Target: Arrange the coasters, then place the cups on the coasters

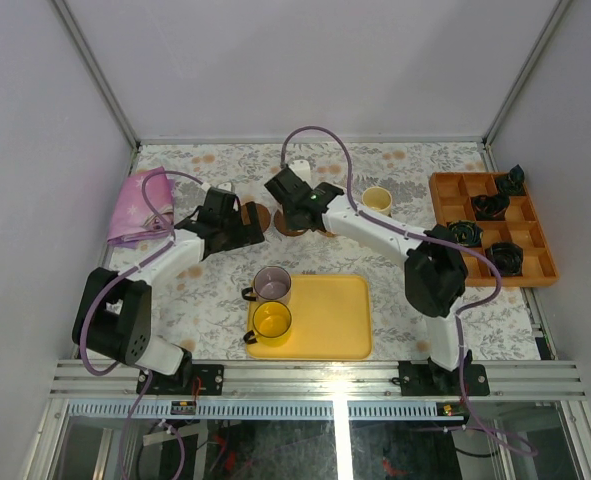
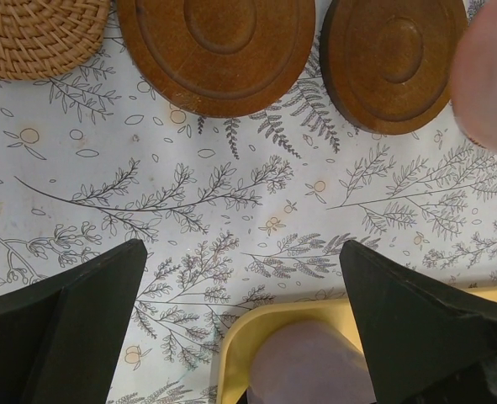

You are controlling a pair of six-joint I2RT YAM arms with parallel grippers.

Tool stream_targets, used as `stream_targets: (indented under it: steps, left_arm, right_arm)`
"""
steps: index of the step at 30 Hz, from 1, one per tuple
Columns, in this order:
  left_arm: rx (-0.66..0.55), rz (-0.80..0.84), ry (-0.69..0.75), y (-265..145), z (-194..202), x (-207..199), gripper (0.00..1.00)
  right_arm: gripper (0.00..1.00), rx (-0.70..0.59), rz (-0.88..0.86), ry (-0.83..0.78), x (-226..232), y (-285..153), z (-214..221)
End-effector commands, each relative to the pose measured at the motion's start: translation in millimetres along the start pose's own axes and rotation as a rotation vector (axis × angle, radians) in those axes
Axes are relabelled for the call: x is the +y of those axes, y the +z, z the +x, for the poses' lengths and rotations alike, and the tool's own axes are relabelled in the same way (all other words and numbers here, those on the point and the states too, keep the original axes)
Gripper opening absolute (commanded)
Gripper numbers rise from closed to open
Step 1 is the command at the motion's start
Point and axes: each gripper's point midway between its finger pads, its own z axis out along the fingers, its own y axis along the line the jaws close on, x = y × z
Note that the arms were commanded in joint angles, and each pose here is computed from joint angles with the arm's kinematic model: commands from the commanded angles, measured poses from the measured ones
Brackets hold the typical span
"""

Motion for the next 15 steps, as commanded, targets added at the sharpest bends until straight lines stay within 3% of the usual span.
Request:
stream_targets:
  steps: [1, 15]
  left_arm:
    - [-0.008, -0.026, 0.001, -2, 0, 4, 1.0]
    - [0.031, -0.02, 0.014, 4, 9, 5, 1.0]
  right_arm:
    - [0.0, -0.132, -0.073, 0.129, 30, -7, -44]
    - [0.0, -0.13, -0.1, 0.19, 47, 20, -50]
